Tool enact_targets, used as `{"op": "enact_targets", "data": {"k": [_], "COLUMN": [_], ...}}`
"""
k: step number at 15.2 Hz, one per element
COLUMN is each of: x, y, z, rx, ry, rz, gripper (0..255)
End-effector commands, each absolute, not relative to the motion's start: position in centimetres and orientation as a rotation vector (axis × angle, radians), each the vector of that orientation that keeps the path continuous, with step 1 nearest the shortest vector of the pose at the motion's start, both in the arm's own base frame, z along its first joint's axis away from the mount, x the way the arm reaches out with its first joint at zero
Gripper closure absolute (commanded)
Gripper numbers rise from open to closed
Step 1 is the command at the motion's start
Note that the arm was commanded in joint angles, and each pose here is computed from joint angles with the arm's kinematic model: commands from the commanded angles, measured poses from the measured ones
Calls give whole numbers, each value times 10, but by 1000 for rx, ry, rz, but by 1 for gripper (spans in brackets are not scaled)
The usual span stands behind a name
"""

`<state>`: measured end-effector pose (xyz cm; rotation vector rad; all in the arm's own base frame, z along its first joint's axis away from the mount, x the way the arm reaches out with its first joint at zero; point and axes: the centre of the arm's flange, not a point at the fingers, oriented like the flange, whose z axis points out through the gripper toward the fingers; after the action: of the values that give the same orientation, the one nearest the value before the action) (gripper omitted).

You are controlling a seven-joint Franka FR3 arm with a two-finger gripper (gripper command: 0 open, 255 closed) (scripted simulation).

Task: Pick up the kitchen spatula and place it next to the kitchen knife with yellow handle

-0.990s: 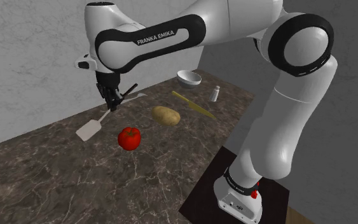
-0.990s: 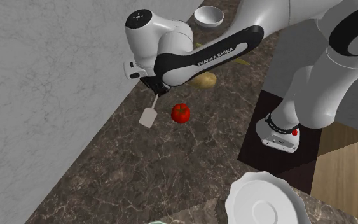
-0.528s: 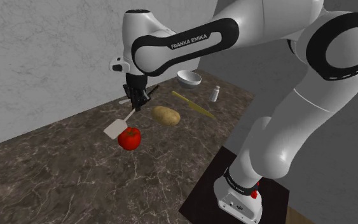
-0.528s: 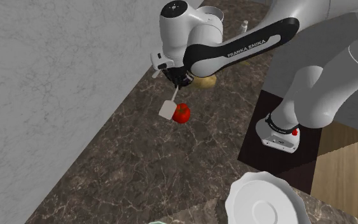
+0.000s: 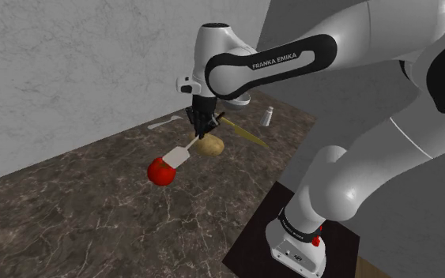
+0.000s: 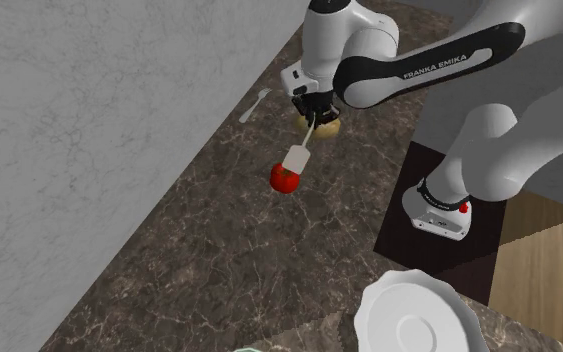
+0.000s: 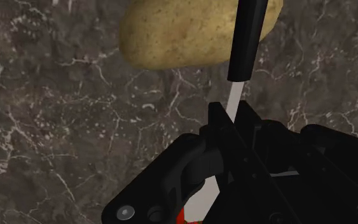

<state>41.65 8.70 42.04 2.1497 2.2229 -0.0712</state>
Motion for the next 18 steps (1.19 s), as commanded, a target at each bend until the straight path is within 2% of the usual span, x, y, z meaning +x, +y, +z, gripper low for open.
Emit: {"op": "enact_targets", "data": {"k": [1,18], "x": [400,270], "y": [64,-119], "z": [420,420], "rx": [2149,2149], "ry": [2225,2225], "rz": [-71,-71], "gripper": [255,255]}}
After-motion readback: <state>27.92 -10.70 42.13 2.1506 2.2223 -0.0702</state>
